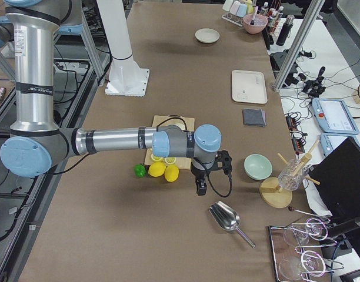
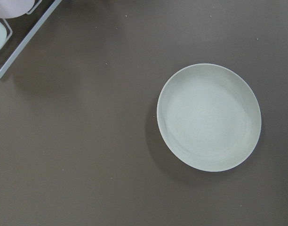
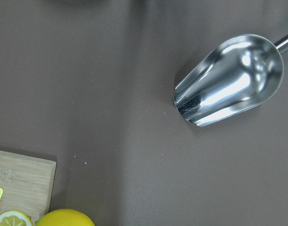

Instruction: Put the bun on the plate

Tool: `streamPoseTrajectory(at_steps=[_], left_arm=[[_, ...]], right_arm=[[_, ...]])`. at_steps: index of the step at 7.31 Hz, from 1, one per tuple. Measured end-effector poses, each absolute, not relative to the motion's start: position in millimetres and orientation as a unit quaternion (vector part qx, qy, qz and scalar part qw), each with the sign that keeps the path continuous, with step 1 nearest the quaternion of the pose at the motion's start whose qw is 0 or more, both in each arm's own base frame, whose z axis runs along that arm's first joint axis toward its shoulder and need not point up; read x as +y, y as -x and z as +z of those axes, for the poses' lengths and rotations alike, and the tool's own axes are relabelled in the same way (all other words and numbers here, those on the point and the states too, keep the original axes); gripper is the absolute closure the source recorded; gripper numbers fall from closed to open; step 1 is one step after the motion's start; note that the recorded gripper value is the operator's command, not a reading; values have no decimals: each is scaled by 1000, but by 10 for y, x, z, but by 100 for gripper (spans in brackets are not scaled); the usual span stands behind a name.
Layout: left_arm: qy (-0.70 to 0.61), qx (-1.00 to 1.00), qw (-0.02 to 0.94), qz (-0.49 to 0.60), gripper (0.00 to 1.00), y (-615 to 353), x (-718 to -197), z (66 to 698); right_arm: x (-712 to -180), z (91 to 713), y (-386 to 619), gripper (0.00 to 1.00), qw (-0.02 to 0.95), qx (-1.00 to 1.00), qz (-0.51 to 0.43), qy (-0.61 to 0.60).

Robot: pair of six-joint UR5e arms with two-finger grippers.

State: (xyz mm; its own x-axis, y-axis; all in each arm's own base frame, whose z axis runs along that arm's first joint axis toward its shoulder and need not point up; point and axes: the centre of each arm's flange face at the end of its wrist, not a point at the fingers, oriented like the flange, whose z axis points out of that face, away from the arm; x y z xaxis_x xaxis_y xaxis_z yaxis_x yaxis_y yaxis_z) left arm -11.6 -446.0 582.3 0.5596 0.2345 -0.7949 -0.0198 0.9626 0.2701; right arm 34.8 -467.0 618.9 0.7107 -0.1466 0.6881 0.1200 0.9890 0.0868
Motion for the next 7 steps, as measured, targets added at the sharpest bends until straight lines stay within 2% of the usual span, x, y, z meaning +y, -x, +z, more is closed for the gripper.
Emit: streamPoseTrajectory(at_steps=[1,3,4,7], left_arm=[[-106,467,872,100,18,-197,-4730,5790],[-83,472,867,139,17,-734,-5035,5818],[-71,472,866,149,2,-916,-5139,5902],[-70,432,889,134,2,-1122,-5371,6235]], right_arm=[[-4656,6198,-347,0,924,-375,-71,-17],[-4624,6226,-347,0,924,-376,-70,-13],[-4613,6239,-347,0,924,-377,-69,-12],[-4583,6264,-347,0,923,-378,-68,-10]])
